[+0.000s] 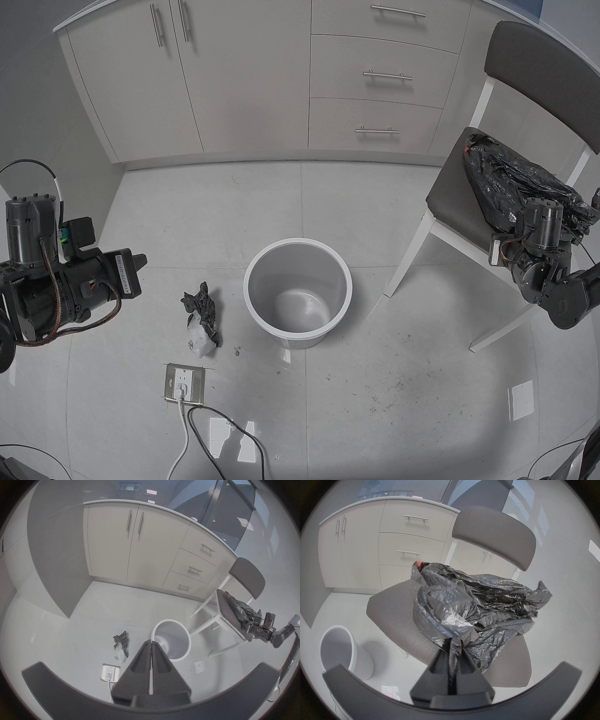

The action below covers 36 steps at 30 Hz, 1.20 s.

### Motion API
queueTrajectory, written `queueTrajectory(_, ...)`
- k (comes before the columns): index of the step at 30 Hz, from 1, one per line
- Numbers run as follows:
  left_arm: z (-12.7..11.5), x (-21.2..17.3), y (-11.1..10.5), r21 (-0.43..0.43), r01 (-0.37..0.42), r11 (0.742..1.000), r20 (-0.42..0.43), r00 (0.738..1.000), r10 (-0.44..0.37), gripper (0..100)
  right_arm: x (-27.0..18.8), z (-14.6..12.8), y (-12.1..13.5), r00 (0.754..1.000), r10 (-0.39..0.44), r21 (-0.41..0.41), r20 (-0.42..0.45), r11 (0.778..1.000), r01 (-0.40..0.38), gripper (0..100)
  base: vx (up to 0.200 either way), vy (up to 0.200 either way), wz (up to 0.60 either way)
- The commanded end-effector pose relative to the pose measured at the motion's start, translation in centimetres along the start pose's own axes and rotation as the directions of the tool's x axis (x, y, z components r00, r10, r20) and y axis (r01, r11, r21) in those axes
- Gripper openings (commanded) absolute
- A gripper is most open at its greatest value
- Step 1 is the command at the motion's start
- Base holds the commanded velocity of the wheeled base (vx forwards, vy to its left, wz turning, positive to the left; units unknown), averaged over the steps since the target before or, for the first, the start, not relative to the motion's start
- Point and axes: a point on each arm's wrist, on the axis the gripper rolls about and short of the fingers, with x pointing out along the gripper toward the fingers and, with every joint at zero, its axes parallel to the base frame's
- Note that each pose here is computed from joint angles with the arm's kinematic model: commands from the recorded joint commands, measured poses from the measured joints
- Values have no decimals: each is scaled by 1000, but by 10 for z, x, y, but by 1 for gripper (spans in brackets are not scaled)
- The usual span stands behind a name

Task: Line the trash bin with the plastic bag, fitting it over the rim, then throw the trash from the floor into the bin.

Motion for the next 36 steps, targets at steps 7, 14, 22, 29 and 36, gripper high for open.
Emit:
queueTrajectory(7,2,2,-5,-1,42,999,10,999,-42,0,-4,5,9,999,38,46,19,998,-39,0,0,0,0)
queueTrajectory(14,12,1,-13,-133,219,967,10,976,-220,0,-8,49,26,973,162,306,165,929,-207,0,0,0,0)
queueTrajectory(22,23,9,-19,-313,407,858,-37,897,-440,0,-42,76,46,876,445,362,189,797,-483,0,0,0,0)
queueTrajectory(29,21,26,-12,-510,456,729,-106,808,-579,0,-73,103,40,706,699,428,114,606,-670,0,0,0,0)
queueTrajectory(36,26,46,-3,-616,469,633,-138,727,-672,0,-100,134,34,604,788,486,120,484,-728,0,0,0,0)
